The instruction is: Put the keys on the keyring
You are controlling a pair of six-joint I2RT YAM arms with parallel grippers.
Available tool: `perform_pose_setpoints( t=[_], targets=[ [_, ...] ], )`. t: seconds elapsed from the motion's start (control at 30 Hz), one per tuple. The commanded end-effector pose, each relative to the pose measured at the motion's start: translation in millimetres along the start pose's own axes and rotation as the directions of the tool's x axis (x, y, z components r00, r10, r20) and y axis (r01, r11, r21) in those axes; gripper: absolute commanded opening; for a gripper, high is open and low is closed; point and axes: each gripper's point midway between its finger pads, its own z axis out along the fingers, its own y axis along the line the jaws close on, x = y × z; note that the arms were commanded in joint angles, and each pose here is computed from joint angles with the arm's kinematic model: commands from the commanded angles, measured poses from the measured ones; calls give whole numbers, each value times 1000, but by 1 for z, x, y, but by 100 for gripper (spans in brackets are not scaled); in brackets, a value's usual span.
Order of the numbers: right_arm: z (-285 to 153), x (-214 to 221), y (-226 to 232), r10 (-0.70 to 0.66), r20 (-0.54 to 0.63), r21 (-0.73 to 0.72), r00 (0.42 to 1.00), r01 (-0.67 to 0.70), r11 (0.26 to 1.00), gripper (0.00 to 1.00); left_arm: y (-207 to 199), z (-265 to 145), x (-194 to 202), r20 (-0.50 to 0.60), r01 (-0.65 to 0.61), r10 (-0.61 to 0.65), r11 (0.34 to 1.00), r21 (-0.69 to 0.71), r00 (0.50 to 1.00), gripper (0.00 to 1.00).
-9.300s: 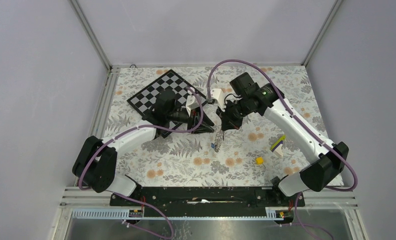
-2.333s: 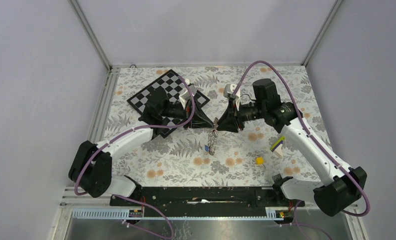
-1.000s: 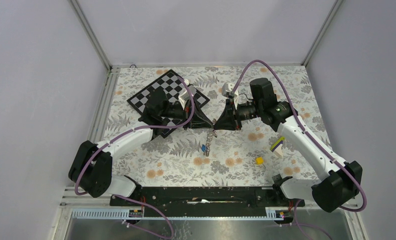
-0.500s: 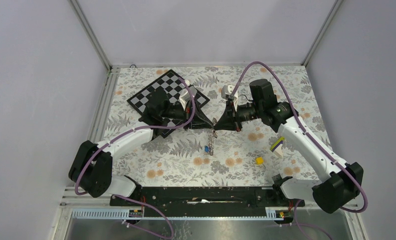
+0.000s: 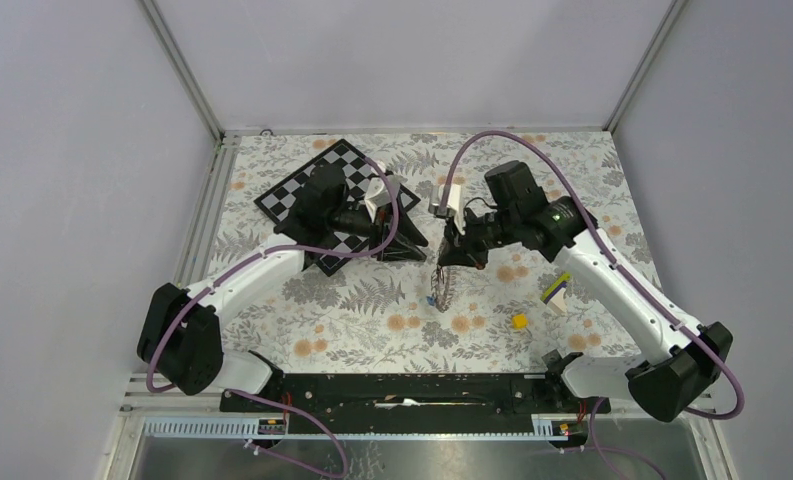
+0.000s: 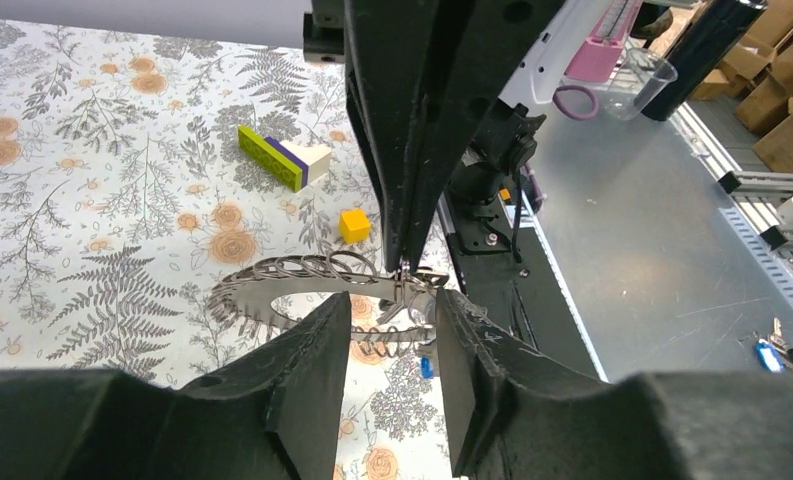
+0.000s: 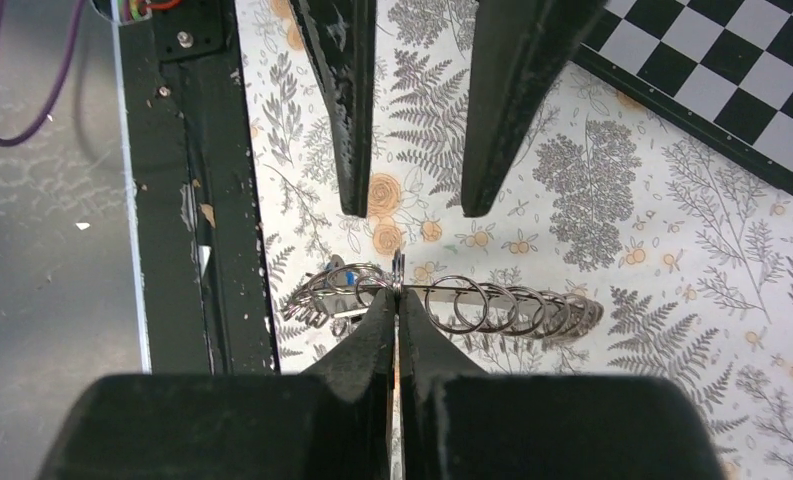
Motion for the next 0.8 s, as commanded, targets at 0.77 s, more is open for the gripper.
perform_pose_setpoints(
  t=[0.77],
  targets=[
    [5, -14, 1, -93, -257, 40, 962, 106, 994, 0, -6, 10, 13, 21, -106, 106, 994, 24, 994, 39]
  ],
)
